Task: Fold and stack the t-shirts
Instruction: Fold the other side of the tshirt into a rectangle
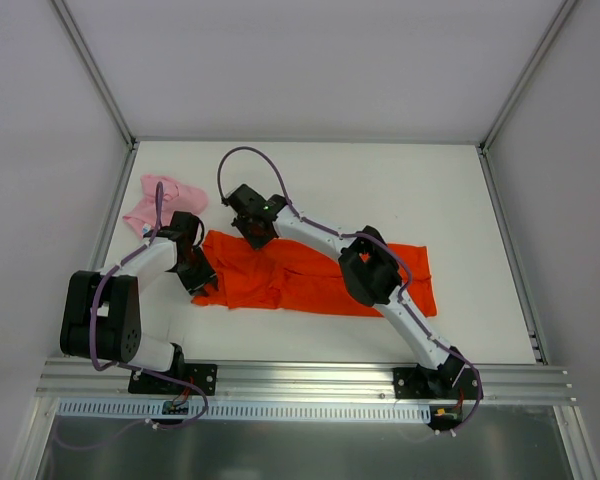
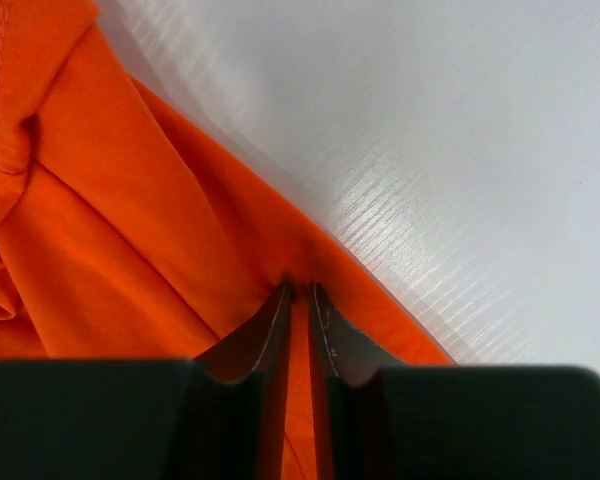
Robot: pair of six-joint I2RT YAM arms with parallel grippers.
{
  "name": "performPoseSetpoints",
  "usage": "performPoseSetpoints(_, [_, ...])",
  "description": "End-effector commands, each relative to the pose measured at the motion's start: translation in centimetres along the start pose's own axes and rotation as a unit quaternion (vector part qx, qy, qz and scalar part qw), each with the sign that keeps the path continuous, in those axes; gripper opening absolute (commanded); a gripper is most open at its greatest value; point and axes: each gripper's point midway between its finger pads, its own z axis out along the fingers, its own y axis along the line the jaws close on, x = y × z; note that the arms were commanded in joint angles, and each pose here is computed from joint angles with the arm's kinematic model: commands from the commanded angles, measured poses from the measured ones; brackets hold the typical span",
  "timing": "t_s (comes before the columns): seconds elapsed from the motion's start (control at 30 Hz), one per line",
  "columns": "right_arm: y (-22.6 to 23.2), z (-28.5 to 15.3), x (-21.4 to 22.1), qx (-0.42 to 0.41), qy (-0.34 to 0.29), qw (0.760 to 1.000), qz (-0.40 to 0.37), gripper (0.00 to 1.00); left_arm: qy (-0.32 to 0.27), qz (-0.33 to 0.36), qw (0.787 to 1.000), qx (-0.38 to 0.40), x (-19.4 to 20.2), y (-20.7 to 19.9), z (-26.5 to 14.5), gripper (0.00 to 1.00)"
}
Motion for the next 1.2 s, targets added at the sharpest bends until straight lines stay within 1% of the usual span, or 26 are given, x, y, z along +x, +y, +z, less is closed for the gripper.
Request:
performPoseSetpoints(0.0, [-0.4, -1.3, -1.6, 0.004, -0.02, 1.0, -0.005, 0.17, -0.011, 0.004, 1.0, -0.024, 0.0, 1.3, -0.3, 0.32])
performPoseSetpoints(0.07, [-0.6, -2.3, -2.5, 0.008, -0.033, 0.999, -0.009, 0.24, -0.017, 0.004, 1.0, -0.019, -0.2, 1.1, -0.7, 0.33])
performPoseSetpoints(0.13, [-1.0, -4.8, -4.4, 0.012, -0.064, 0.998, -0.01, 0.26, -0.033, 0.003, 0.999, -0.01, -1.0, 0.6, -1.7, 0.34])
performPoseSetpoints(0.17, [-1.3, -5.7, -5.1, 0.016, -0.074, 0.997, -0.01, 0.32, -0.046, 0.004, 0.999, 0.0, -1.7, -0.1, -2.6, 0.35])
performPoseSetpoints(0.23, [-1.9, -8.6, -6.9, 0.025, -0.105, 0.994, -0.007, 0.36, -0.054, 0.003, 0.999, 0.004, -2.0, -0.4, -3.7, 0.37])
performPoseSetpoints(0.27, [-2.1, -9.7, -7.5, 0.028, -0.116, 0.993, -0.006, 0.47, -0.059, 0.002, 0.998, 0.007, -2.3, -0.6, -4.2, 0.39])
performPoseSetpoints(0.3, [-2.4, -10.8, -8.0, 0.035, -0.126, 0.991, -0.004, 0.52, -0.075, 0.003, 0.997, 0.02, -3.0, -1.3, -5.3, 0.44])
performPoseSetpoints(0.33, [-2.7, -12.7, -8.6, 0.037, -0.139, 0.99, 0.001, 0.53, -0.076, 0.003, 0.997, 0.021, -3.1, -1.4, -5.9, 0.47])
performPoseSetpoints(0.4, [-3.4, -14.6, -8.9, 0.052, -0.148, 0.988, 0.002, 0.56, -0.104, 0.004, 0.994, 0.021, -4.1, -1.6, -7.5, 0.52])
performPoseSetpoints(0.43, [-4.0, -16.4, -9.0, 0.06, -0.155, 0.986, 0.005, 0.6, -0.107, 0.004, 0.994, 0.018, -4.1, -1.4, -8.1, 0.58])
performPoseSetpoints(0.47, [-5.0, -17.2, -8.6, 0.082, -0.152, 0.985, 0.001, 0.7, -0.124, 0.006, 0.992, 0.027, -4.6, -1.7, -9.3, 0.6])
performPoseSetpoints(0.57, [-7.3, -20.3, -6.8, 0.114, -0.146, 0.983, 0.008, 0.83, -0.148, 0.012, 0.988, 0.044, -4.8, -2.0, -11.7, 0.64])
performPoseSetpoints(0.6, [-8.3, -21.0, -6.0, 0.126, -0.143, 0.982, 0.016, 0.84, -0.145, 0.016, 0.987, 0.06, -4.5, -2.5, -12.2, 0.64])
performPoseSetpoints(0.63, [-10.0, -23.4, -5.6, 0.137, -0.156, 0.978, 0.034, 0.85, -0.149, 0.017, 0.986, 0.071, -4.5, -2.8, -12.5, 0.62])
performPoseSetpoints(0.67, [-10.8, -22.6, -3.3, 0.145, -0.129, 0.98, 0.044, 0.85, -0.148, 0.02, 0.985, 0.092, -4.2, -3.4, -13.0, 0.6])
performPoseSetpoints(0.73, [-13.7, -23.2, -0.8, 0.162, -0.114, 0.977, 0.077, 0.85, -0.127, 0.027, 0.984, 0.12, -3.2, -4.4, -12.6, 0.56])
performPoseSetpoints(0.77, [-14.6, -24.9, 0.1, 0.162, -0.125, 0.975, 0.091, 0.85, -0.123, 0.033, 0.983, 0.131, -3.1, -5.1, -12.2, 0.55])
performPoseSetpoints(0.8, [-15.3, -23.5, 2.9, 0.168, -0.095, 0.976, 0.1, 0.8, -0.118, 0.037, 0.983, 0.135, -2.9, -5.5, -11.8, 0.54])
performPoseSetpoints(0.83, [-17.1, -23.5, 4.4, 0.179, -0.085, 0.973, 0.119, 0.63, -0.1, 0.051, 0.985, 0.131, -1.9, -6.1, -10.8, 0.53])
performPoseSetpoints(0.87, [-17.4, -23.2, 6.7, 0.176, -0.069, 0.974, 0.127, 0.49, -0.1, 0.06, 0.984, 0.137, -1.9, -6.9, -10.4, 0.52])
performPoseSetpoints(0.9, [-18.0, -23.1, 7.9, 0.179, -0.06, 0.973, 0.136, 0.18, -0.095, 0.066, 0.984, 0.137, -1.6, -7.3, -10.0, 0.52])
performPoseSetpoints(0.93, [-19.3, -23.0, 9.2, 0.19, -0.051, 0.968, 0.153, 0.1, -0.08, 0.077, 0.985, 0.134, -0.7, -8.1, -9.0, 0.51])
performPoseSetpoints(1.0, [-19.9, -22.2, 12.2, 0.191, -0.026, 0.966, 0.171, 0.01, -0.073, 0.082, 0.985, 0.136, -0.5, -9.2, -8.3, 0.49])
performPoseSetpoints(1.07, [-21.1, -21.6, 14.1, 0.194, -0.015, 0.961, 0.195, 0.01, -0.06, 0.089, 0.986, 0.126, 0.1, -9.9, -7.1, 0.48])
performPoseSetpoints(1.1, [-21.8, -21.0, 16.0, 0.199, 0.004, 0.957, 0.213, 0.01, -0.059, 0.091, 0.986, 0.126, 0.1, -10.3, -6.8, 0.48])
performPoseSetpoints(1.17, [-22.3, -20.0, 17.2, 0.194, 0.014, 0.954, 0.23, 0.01, -0.049, 0.097, 0.988, 0.114, 0.6, -10.7, -5.5, 0.47])
